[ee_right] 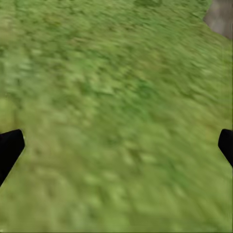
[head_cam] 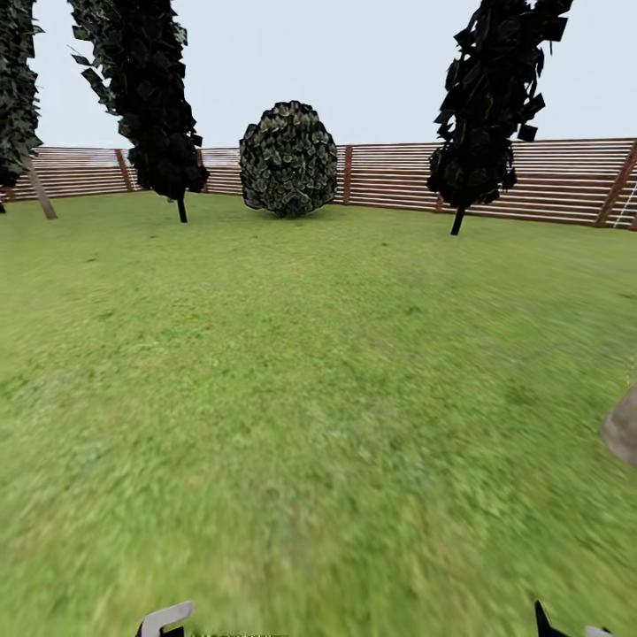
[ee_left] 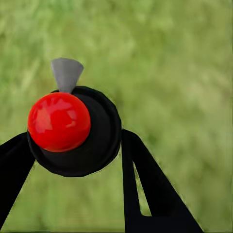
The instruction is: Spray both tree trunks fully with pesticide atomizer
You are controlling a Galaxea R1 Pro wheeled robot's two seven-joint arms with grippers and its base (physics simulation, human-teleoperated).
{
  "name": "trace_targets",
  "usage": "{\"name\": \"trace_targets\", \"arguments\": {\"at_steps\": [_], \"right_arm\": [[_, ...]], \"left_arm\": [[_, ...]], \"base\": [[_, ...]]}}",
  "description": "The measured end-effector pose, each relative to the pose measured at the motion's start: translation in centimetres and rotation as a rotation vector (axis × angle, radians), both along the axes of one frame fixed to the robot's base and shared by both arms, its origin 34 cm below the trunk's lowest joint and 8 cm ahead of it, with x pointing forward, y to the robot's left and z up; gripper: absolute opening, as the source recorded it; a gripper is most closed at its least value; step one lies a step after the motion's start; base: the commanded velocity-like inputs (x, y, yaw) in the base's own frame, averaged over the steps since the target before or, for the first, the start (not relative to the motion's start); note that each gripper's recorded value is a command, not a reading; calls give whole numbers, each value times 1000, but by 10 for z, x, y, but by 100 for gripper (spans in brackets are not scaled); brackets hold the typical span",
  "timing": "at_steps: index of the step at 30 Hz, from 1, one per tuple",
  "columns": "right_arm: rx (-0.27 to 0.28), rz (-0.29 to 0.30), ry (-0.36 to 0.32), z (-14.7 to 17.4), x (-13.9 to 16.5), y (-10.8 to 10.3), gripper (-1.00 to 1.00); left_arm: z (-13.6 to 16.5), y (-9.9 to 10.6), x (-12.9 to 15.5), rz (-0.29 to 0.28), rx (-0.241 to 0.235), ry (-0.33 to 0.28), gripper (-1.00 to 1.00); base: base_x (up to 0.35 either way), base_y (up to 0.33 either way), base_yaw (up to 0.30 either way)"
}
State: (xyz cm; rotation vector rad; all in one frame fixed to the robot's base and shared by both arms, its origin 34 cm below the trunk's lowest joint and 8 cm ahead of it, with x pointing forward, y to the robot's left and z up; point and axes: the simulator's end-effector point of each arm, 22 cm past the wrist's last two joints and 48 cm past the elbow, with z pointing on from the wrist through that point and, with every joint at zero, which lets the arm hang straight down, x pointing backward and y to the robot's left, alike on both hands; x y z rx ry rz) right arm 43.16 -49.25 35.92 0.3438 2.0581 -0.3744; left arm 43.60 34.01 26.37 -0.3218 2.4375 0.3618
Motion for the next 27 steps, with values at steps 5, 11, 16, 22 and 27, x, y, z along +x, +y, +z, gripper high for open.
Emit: {"name": "trace_targets", "arguments": {"at_steps": [5, 11, 16, 22, 27], "right_arm": [[12, 5, 0, -3, 0, 8, 100], [26, 21, 1, -6, 3, 19, 100], [31, 37, -1, -7, 6, 28, 100], [27, 35, -2, -6, 6, 27, 100], [29, 35, -1, -7, 6, 27, 100]], "left_arm": [[0, 4, -1, 2, 6, 1, -100], [-2, 7, -6, 16, 6, 11, -100], [-3, 7, -8, 20, 5, 15, -100], [-3, 8, -9, 22, 5, 16, -100], [-3, 8, -9, 23, 6, 16, -100]], "base": [[0, 0, 279], [0, 0, 279], [0, 0, 279], [0, 0, 279], [0, 67, 279]]}}
